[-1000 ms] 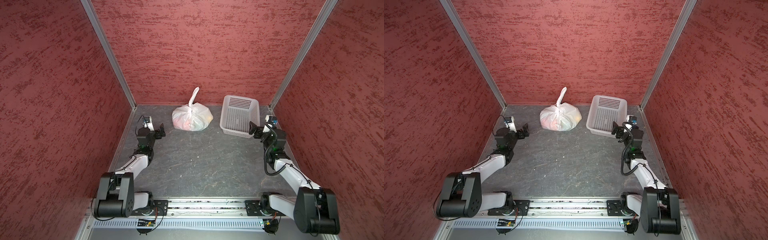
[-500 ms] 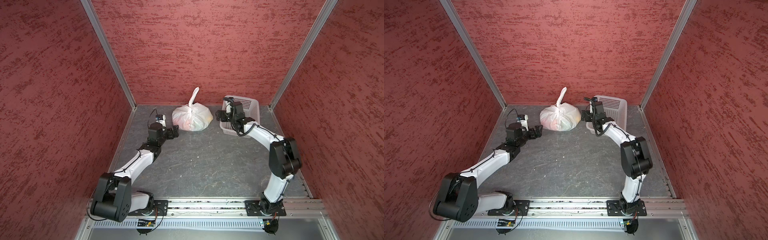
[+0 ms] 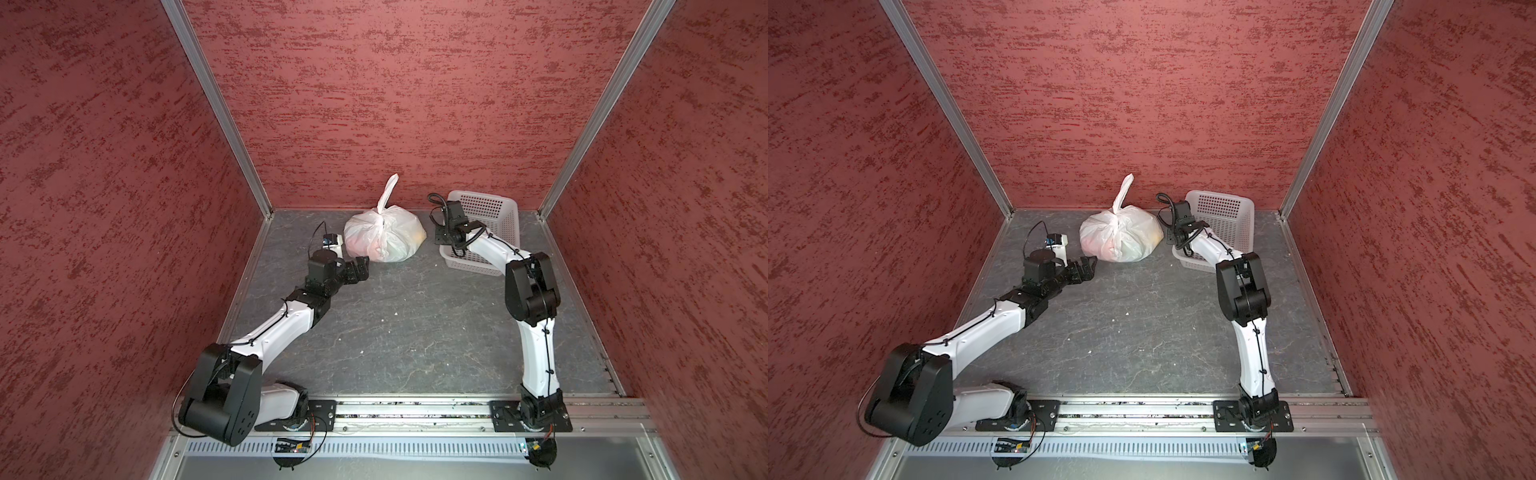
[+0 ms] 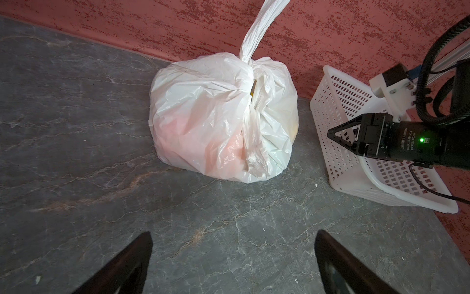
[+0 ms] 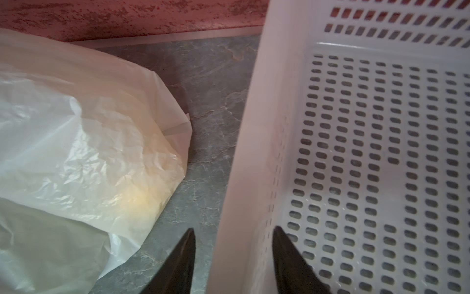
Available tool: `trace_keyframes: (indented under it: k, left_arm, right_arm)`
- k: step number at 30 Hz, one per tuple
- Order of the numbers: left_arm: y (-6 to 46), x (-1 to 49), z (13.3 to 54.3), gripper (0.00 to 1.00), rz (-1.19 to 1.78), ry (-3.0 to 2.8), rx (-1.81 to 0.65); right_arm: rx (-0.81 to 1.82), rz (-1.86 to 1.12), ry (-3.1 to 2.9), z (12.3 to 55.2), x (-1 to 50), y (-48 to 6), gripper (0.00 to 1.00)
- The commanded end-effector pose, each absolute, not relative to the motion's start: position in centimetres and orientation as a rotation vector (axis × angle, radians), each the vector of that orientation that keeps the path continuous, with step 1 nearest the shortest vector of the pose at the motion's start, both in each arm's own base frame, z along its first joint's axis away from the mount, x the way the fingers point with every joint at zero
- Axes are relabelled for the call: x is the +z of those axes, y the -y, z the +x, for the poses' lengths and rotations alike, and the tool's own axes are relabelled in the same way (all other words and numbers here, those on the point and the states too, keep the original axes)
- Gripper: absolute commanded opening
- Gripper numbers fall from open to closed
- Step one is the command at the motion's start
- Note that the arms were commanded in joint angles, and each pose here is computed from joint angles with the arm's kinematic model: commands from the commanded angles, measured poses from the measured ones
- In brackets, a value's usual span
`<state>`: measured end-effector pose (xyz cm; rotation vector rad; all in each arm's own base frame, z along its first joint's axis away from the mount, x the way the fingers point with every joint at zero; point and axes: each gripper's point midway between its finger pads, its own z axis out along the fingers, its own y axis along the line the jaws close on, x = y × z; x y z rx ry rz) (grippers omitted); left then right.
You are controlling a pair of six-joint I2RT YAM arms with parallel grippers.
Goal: Untie the knot of the plastic bag and take out the fruit
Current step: Move the basket to the top-right of the table.
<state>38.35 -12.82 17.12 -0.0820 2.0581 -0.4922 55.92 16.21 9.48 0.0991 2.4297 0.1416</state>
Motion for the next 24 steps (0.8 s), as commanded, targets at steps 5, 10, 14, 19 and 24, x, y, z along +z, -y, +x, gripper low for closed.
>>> trace_keyframes:
  k: [5, 10, 14, 19, 24]
  left_arm:
    - [13.1, 17.3, 38.4, 1.0, -0.083, -2.051, -0.491]
    - [13.6, 17.6, 38.8, 1.0, -0.067, -2.045, -0.498]
    - [14.0, 17.4, 39.1, 1.0, -0.059, -2.046, -0.506]
    - [14.5, 17.5, 39.3, 1.0, -0.043, -2.052, -0.513]
    - [15.0, 17.8, 39.6, 1.0, -0.027, -2.06, -0.507]
  right_arm:
    - [0.089, 0.187, -2.451, 54.1, 9.9, -11.5, 0.29]
    - [0.057, 0.177, -2.484, 52.4, 9.0, -8.7, 0.22]
    - [0.03, 0.174, -2.484, 51.9, 8.8, -6.1, 0.21]
    - [-0.009, 0.189, -2.47, 52.3, 9.0, -3.1, 0.21]
    - [-0.014, 0.162, -2.473, 52.8, 8.7, -2.0, 0.33]
